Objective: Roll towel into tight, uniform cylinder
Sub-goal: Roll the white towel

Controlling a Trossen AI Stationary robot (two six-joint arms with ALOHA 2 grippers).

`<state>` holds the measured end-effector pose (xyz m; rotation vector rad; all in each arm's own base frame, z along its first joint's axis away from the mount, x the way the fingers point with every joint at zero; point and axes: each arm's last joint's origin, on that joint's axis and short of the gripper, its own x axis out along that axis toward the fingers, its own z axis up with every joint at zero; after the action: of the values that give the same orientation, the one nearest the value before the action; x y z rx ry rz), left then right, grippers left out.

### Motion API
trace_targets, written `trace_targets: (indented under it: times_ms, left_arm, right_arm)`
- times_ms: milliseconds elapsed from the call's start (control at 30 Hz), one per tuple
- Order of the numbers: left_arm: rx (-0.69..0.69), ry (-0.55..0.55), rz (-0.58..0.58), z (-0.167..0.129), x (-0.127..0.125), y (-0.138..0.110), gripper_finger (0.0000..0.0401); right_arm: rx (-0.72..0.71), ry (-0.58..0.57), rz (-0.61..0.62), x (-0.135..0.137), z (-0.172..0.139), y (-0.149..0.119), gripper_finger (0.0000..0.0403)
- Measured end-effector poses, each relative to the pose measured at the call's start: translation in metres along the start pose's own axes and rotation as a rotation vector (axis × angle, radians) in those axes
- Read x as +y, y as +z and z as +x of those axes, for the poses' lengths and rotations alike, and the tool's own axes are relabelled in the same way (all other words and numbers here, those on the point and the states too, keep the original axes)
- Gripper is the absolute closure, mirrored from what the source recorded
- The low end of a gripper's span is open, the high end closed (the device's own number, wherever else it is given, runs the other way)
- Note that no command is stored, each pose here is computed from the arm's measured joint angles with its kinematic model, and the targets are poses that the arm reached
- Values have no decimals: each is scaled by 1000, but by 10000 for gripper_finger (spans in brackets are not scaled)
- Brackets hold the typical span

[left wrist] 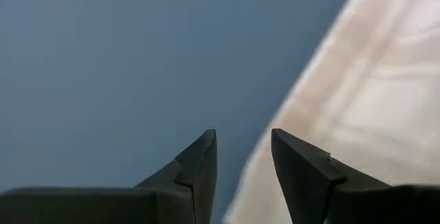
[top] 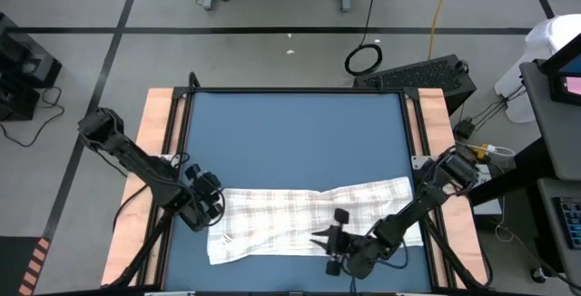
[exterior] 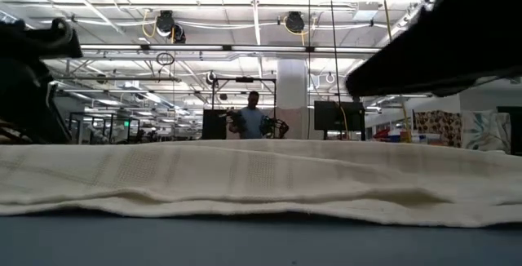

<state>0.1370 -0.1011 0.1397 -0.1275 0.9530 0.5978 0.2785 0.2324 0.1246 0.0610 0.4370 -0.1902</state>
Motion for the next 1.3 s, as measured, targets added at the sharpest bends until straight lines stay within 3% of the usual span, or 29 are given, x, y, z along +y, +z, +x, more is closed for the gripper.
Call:
trace_targets:
  times_ms: [167, 300, 467, 600, 733, 933, 1100, 1200, 1300]
  left_arm:
    - [18, 80, 52, 20, 8, -19, 257]
    - [12, 150, 17, 28, 17, -28, 257]
    - [15, 311, -1, 27, 35, -32, 257]
    - [-24, 320, -37, 26, 35, -30, 257]
    - [-33, 273, -69, 19, 23, -21, 257]
    - [-43, 169, -49, 0, 2, 2, 257]
    - [70, 61, -34, -15, -2, 19, 257]
    - [160, -8, -67, -21, 0, 21, 250]
    - [259, -68, -1, -23, 3, 20, 229]
  right_arm:
    - [40, 137, -14, -1, 33, -19, 333]
    - [108, 203, 36, -5, 49, -33, 333]
    - [111, 235, 71, -5, 52, -32, 333]
    - [73, 257, 37, -5, 44, -16, 333]
    - [-44, 216, 29, -10, 35, 18, 333]
    - [-108, 199, 6, -25, 28, 52, 333]
    - [-60, 152, -23, -37, 34, 52, 333]
    - [-15, 186, -30, -40, 36, 51, 333]
    - [22, 216, -42, -40, 37, 48, 333]
